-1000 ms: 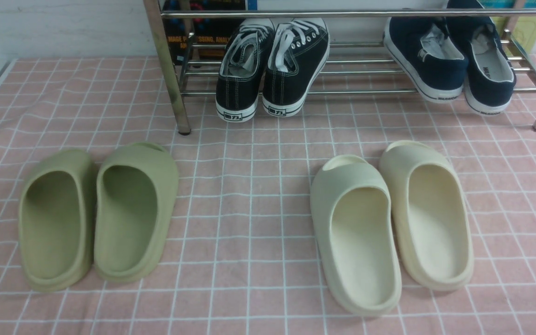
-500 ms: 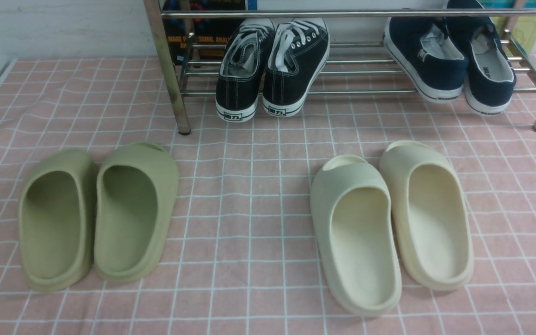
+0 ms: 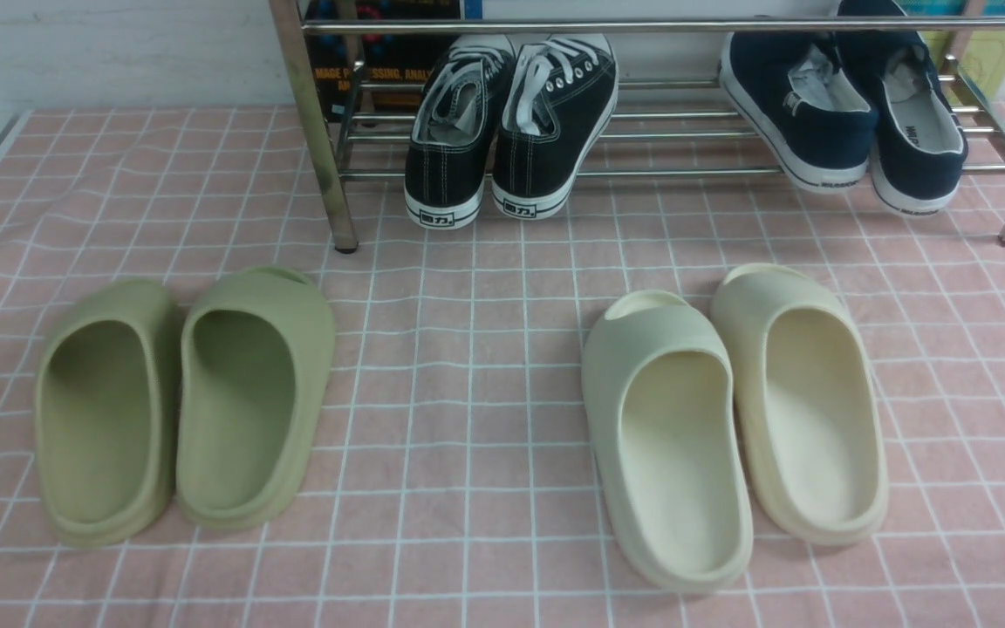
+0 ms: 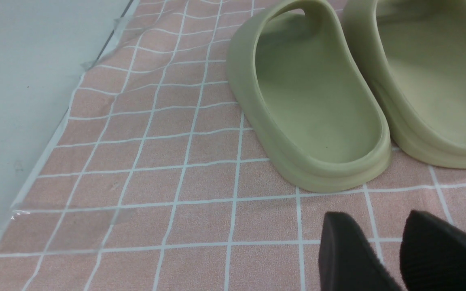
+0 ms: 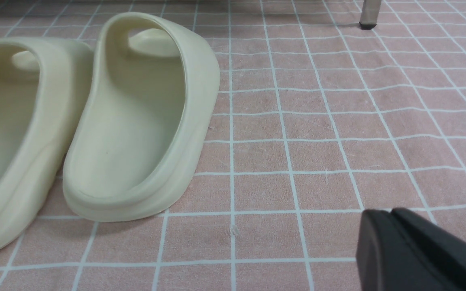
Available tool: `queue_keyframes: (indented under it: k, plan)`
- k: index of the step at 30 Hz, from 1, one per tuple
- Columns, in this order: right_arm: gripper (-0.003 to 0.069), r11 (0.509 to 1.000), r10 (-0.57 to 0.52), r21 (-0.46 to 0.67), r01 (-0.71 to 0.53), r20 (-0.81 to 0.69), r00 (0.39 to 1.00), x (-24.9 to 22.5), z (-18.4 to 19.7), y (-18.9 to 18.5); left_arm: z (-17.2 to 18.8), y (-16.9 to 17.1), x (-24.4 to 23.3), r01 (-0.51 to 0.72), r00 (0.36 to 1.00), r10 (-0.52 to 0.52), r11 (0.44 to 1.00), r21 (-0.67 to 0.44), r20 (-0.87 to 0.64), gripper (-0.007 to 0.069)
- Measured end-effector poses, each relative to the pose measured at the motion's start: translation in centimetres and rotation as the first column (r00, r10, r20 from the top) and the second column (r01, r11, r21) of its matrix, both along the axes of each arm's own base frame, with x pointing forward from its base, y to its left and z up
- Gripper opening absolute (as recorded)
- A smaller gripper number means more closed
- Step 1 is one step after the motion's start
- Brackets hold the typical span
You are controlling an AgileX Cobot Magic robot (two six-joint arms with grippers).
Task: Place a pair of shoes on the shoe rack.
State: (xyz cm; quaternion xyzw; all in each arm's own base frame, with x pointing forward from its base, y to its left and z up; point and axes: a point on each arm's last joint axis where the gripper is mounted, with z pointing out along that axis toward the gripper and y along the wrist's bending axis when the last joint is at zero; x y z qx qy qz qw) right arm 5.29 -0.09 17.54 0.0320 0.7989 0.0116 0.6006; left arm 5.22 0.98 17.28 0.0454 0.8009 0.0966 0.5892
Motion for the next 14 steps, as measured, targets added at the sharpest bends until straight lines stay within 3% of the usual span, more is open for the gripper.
queue_keyframes:
  k: [14]
  plan:
    - [0.0052, 1.000, 0.000, 0.000, 0.000, 0.000, 1.000, 0.00, 0.00, 0.00, 0.00, 0.00, 0.00, 0.000, 1.000, 0.000, 1.000, 0.000, 0.000, 0.0239]
